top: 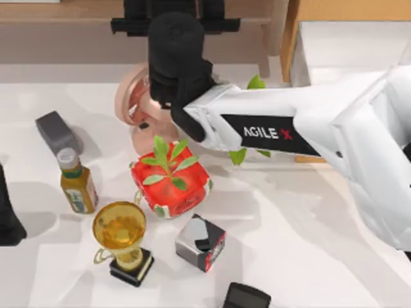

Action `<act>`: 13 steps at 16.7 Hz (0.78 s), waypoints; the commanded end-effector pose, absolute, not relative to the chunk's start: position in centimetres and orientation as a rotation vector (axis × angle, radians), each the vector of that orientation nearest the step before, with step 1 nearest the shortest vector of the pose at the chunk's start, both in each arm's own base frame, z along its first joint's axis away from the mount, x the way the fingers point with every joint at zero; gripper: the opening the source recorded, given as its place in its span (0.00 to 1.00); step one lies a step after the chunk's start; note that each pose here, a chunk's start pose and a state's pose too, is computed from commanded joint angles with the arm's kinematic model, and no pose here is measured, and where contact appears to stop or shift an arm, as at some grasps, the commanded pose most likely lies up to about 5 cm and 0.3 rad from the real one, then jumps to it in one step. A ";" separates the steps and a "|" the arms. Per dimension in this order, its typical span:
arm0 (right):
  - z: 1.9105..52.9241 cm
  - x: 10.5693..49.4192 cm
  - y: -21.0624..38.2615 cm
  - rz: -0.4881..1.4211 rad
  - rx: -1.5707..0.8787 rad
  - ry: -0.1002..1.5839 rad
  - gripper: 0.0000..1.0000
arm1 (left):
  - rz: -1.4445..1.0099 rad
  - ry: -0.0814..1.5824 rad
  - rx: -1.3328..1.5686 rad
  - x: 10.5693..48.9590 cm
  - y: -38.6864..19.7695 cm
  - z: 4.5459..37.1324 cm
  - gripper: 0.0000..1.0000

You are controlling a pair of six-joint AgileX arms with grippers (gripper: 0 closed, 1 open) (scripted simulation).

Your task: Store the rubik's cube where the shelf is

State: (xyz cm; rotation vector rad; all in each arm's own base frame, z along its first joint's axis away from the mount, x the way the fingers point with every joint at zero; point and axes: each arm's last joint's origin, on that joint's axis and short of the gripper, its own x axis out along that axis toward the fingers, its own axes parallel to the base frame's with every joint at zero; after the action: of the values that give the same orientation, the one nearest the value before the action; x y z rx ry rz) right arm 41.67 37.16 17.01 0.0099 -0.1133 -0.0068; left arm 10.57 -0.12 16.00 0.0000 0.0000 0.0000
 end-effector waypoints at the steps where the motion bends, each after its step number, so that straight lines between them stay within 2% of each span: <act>1: 17.2 42.7 37.2 -0.007 0.013 -0.117 0.00 | 0.000 0.000 0.000 10.6 -0.1 16.0 1.00; 5: 17.0 45.8 36.6 -0.008 0.002 -0.106 0.00 | 0.000 0.000 0.000 10.6 -0.1 16.0 1.00; 10: 16.8 46.2 36.4 -0.008 -0.003 -0.100 0.00 | 0.000 0.000 0.000 10.6 -0.1 16.0 1.00; 13: 16.8 46.2 36.4 -0.008 -0.003 -0.100 0.23 | 0.000 0.000 0.000 10.6 -0.1 16.0 1.00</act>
State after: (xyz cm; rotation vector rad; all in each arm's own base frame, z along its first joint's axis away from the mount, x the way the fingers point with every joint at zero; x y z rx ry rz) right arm 46.18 36.42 16.79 -0.0031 -0.1002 -0.0077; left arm 10.57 -0.12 16.00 0.0000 0.0000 0.0000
